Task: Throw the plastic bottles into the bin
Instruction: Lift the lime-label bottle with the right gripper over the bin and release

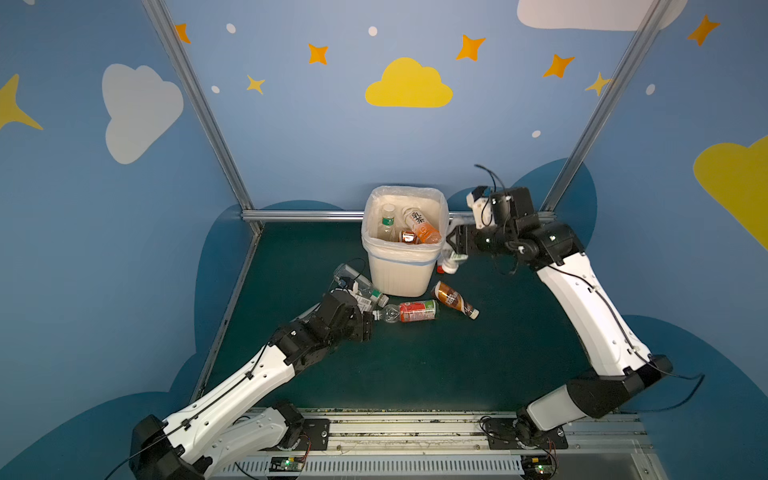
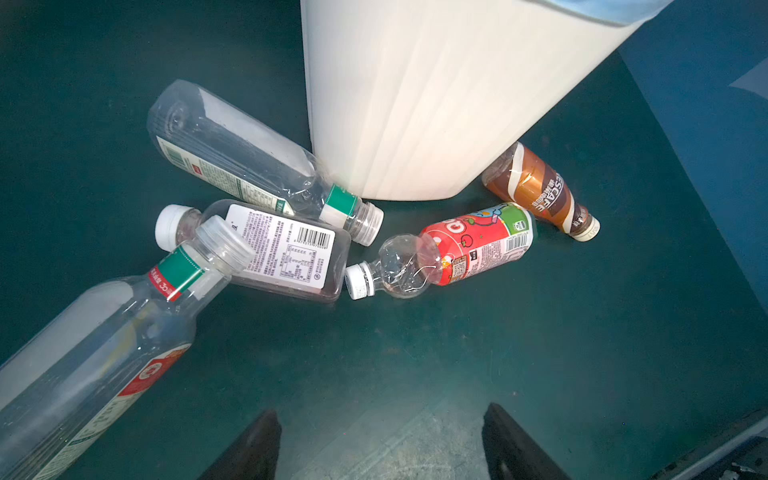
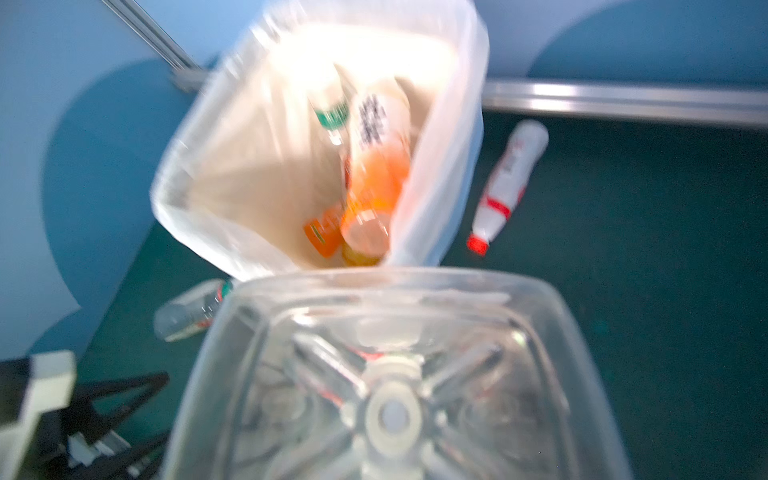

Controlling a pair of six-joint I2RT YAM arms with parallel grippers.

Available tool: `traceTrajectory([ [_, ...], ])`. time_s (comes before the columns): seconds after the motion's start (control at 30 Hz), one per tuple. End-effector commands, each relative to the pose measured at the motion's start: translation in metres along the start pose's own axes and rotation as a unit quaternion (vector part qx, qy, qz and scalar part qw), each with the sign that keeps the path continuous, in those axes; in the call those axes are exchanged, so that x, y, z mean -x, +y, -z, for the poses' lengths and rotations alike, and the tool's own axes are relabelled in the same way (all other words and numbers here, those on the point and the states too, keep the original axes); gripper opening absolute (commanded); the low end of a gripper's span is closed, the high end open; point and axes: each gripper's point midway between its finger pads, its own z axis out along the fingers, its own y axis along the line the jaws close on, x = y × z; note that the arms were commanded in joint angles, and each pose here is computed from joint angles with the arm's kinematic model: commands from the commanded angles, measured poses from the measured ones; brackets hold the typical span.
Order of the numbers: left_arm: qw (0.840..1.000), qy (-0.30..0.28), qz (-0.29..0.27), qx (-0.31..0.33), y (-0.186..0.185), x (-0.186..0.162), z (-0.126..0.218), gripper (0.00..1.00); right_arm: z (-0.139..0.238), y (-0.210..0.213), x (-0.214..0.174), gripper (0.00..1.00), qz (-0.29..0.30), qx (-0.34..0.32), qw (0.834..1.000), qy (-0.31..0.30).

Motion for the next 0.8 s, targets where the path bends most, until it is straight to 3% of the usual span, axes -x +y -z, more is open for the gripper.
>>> traceTrajectory([
  [0.0, 1.000, 0.000, 0.003, 0.004, 0.001, 0.006, 0.007, 0.78, -0.017, 0.027, 0.031, 0.70, 0.033, 0.053, 0.998, -0.012],
  [0.03, 1.000, 0.000, 0.004, 0.006, 0.001, 0.006, 0.008, 0.78, -0.025, 0.033, 0.043, 0.73, 0.035, 0.066, 0.997, -0.025],
  [0.1, 1.000, -0.002, 0.006, 0.010, 0.003, 0.007, 0.008, 0.78, -0.041, 0.044, 0.060, 0.92, 0.040, 0.096, 0.994, -0.040],
  [0.13, 1.000, -0.004, 0.008, 0.013, 0.004, 0.008, 0.009, 0.79, -0.048, 0.045, 0.066, 0.96, 0.039, 0.104, 0.993, -0.044],
  [0.37, 1.000, -0.010, 0.005, 0.021, 0.007, 0.011, 0.018, 0.81, -0.002, 0.004, 0.083, 0.97, 0.006, 0.084, 0.993, -0.086],
  [0.57, 0.999, 0.000, 0.012, 0.032, 0.013, 0.006, 0.014, 0.77, 0.037, -0.034, 0.017, 0.96, -0.012, 0.036, 0.994, -0.103],
  [0.77, 0.998, 0.037, 0.010, 0.046, 0.017, -0.008, 0.008, 0.75, 0.051, -0.064, -0.077, 0.95, -0.015, -0.023, 0.999, -0.044],
])
